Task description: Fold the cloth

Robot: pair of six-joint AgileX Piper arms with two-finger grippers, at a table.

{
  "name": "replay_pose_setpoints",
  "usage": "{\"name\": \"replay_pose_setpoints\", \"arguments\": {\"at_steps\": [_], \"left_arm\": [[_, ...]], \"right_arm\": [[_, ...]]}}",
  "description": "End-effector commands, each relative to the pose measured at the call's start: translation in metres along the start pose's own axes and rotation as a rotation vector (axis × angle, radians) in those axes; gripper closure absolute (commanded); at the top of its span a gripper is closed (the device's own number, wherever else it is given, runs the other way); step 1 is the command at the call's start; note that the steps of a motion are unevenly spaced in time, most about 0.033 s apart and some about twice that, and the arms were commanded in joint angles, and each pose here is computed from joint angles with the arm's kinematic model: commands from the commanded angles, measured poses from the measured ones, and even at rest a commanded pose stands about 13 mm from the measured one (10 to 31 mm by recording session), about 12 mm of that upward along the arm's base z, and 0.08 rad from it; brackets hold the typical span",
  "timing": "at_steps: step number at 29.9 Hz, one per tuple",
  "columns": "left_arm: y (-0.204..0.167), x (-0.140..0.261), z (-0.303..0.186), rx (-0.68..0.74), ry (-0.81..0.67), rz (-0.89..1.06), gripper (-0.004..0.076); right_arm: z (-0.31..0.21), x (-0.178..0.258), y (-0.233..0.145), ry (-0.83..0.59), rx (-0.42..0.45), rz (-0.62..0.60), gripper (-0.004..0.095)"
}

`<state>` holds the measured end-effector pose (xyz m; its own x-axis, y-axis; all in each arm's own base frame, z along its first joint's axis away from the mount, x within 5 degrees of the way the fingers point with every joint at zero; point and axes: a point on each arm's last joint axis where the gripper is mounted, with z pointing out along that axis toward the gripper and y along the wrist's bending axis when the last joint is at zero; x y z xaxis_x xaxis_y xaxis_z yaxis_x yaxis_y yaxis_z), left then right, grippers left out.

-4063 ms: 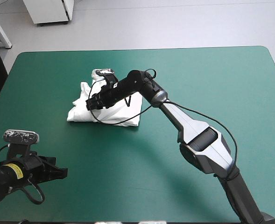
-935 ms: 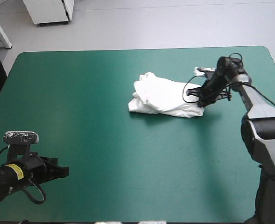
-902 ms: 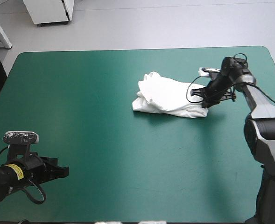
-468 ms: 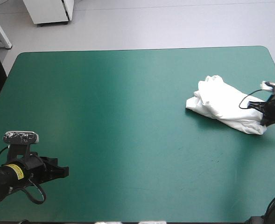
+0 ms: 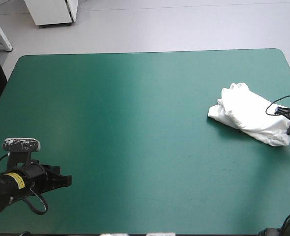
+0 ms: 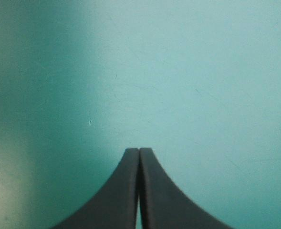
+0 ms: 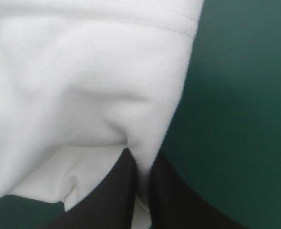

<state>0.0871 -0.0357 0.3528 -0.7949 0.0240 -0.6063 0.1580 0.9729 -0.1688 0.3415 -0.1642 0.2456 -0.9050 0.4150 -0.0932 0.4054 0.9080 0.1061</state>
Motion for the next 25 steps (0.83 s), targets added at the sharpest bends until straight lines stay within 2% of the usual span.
{"name": "replay_pose_setpoints", "arguments": {"at_steps": [1,4,6,9,11,14,20,23,25], "left_arm": [[-0.003,-0.009,-0.004,0.020,-0.064,-0.011,0.0733],[-0.003,-0.009,-0.004,0.020,-0.064,-0.011,0.0733],[-0.003,-0.009,-0.004,0.020,-0.064,-0.011,0.0733],[-0.002,-0.009,-0.004,0.016,-0.065,-0.009,0.0733],[-0.002,-0.009,-0.004,0.013,-0.066,-0.008,0.0733],[-0.001,-0.010,-0.004,-0.001,-0.071,-0.002,0.0733],[0.002,-0.010,-0.004,-0.029,-0.079,0.044,0.0733],[0.002,-0.010,-0.004,-0.030,-0.078,0.084,0.0733],[0.002,-0.010,-0.004,-0.031,-0.078,0.097,0.0733]], "right_arm": [[-0.033,0.008,0.004,-0.065,-0.018,0.009,0.0650],[-0.043,0.010,0.006,-0.092,-0.030,0.006,0.0377],[-0.052,0.013,0.005,-0.121,-0.006,0.017,0.0266],[-0.072,0.020,0.002,-0.185,0.051,0.049,0.0304],[-0.092,0.029,0.004,-0.249,0.059,0.050,0.0350],[-0.124,0.046,0.013,-0.346,0.018,0.050,0.0395],[-0.195,0.101,0.033,-0.575,-0.095,0.023,0.0399],[-0.223,0.135,0.050,-0.673,-0.131,-0.051,0.0399],[-0.236,0.160,0.068,-0.714,-0.138,-0.165,0.0399]]}}
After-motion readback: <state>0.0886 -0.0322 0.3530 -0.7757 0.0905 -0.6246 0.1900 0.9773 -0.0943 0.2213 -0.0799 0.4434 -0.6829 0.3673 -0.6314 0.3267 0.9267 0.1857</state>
